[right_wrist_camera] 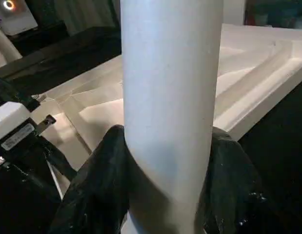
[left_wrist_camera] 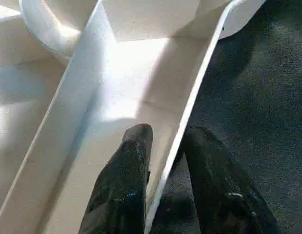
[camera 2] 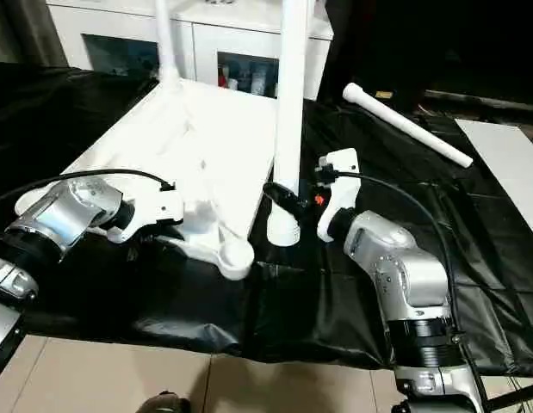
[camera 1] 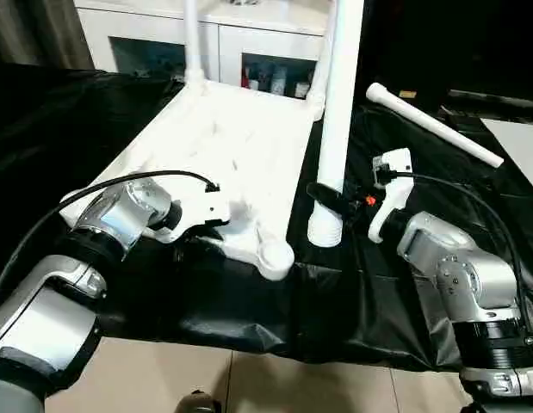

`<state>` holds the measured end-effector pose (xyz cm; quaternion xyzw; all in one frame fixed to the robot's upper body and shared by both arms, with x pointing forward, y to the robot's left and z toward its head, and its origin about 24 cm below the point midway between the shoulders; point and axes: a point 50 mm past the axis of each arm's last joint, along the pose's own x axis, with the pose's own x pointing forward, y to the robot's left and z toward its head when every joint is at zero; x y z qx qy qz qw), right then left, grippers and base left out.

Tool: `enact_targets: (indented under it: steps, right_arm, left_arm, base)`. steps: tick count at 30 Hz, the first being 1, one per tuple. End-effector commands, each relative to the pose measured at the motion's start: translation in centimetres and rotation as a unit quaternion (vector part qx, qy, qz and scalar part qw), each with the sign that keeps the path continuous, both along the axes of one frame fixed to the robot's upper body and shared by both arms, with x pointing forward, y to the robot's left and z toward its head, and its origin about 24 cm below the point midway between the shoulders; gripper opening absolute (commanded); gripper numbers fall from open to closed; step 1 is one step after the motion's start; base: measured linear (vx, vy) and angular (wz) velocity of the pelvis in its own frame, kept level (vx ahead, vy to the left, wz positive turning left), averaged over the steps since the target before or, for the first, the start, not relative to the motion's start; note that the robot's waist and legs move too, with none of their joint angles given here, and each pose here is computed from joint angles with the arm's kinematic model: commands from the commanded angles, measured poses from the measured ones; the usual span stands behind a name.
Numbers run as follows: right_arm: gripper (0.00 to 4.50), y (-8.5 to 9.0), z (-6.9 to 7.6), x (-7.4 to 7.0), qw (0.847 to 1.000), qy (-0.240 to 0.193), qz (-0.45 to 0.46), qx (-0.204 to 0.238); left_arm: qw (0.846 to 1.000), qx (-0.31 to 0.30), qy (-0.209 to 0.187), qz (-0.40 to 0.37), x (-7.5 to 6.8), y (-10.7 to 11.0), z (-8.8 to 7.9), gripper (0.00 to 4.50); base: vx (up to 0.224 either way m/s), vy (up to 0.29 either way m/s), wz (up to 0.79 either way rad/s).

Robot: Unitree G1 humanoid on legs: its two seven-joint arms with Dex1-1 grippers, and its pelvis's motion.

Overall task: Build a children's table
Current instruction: Pick table leg, then insert table leg to table base

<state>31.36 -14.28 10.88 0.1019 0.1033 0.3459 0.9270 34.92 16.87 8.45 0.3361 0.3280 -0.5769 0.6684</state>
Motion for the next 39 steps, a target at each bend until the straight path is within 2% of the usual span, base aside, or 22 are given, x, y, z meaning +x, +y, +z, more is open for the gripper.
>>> enact_targets:
  steps: [1, 4, 7, 10, 11, 13, 21, 27, 31, 39]
  right_arm:
    - [1.83, 0.0, 0.6, -0.1, 1.0, -0.016, 0.004, -0.005]
    - [1.83, 0.0, 0.6, -0.1, 1.0, -0.016, 0.003, -0.005]
    - [1.83, -0.1, 0.6, -0.1, 1.0, -0.017, -0.005, -0.001]
    - [1.83, -0.1, 0.7, 0.0, 1.0, -0.018, -0.011, 0.003]
    - [1.83, -0.1, 0.8, 0.0, 1.0, -0.019, -0.013, 0.005]
    - [1.83, 0.0, 0.8, 0.1, 1.0, -0.02, -0.015, 0.007]
    - [1.83, -0.5, 0.6, 0.8, 1.0, -0.014, -0.025, 0.005]
    - [1.83, 0.0, 0.3, 1.0, 1.0, -0.006, 0.007, 0.02]
    - [1.83, 0.5, -1.0, 1.3, 0.999, 0.015, 0.032, 0.001]
    - [1.83, 0.6, -1.6, 2.0, 1.0, 0.016, 0.022, -0.007]
  left_arm:
    - [1.0, -0.014, 0.025, 0.009, -0.6, -0.3, -0.5, 1.04]
    - [0.999, -0.025, 0.03, 0.023, -0.8, -0.4, -0.8, 0.84]
    - [0.99, -0.076, 0.013, 0.116, -1.0, -1.2, -1.5, 0.61]
    - [0.984, -0.088, 0.01, 0.152, -1.4, -1.5, -1.8, 0.48]
    - [0.979, -0.094, 0.006, 0.182, -1.7, -1.8, -2.2, 0.45]
    - [0.977, -0.093, -0.007, 0.194, -2.3, -2.3, -2.7, 0.33]
    - [0.983, -0.12, -0.046, 0.132, -4.5, -4.8, -2.8, 0.02]
    - [0.98, -0.123, -0.064, 0.141, -4.5, -5.1, -2.6, 0.0]
    - [0.98, -0.129, -0.08, 0.131, -4.3, -5.4, -2.3, 0.0]
    - [0.979, -0.128, -0.087, 0.13, -4.2, -5.5, -2.1, 0.0]
  base:
    - [0.0, 0.0, 0.0]
    - [0.0, 0.0, 0.0]
    - [0.0, 0.0, 0.0]
    - [0.0, 0.0, 0.0]
    - [0.0, 0.0, 0.0]
    - [0.0, 0.0, 0.0]
    - [0.0, 0.0, 0.0]
    - [0.0, 0.0, 0.0]
    - [0.0, 0.0, 0.0]
    - [0.0, 0.0, 0.0]
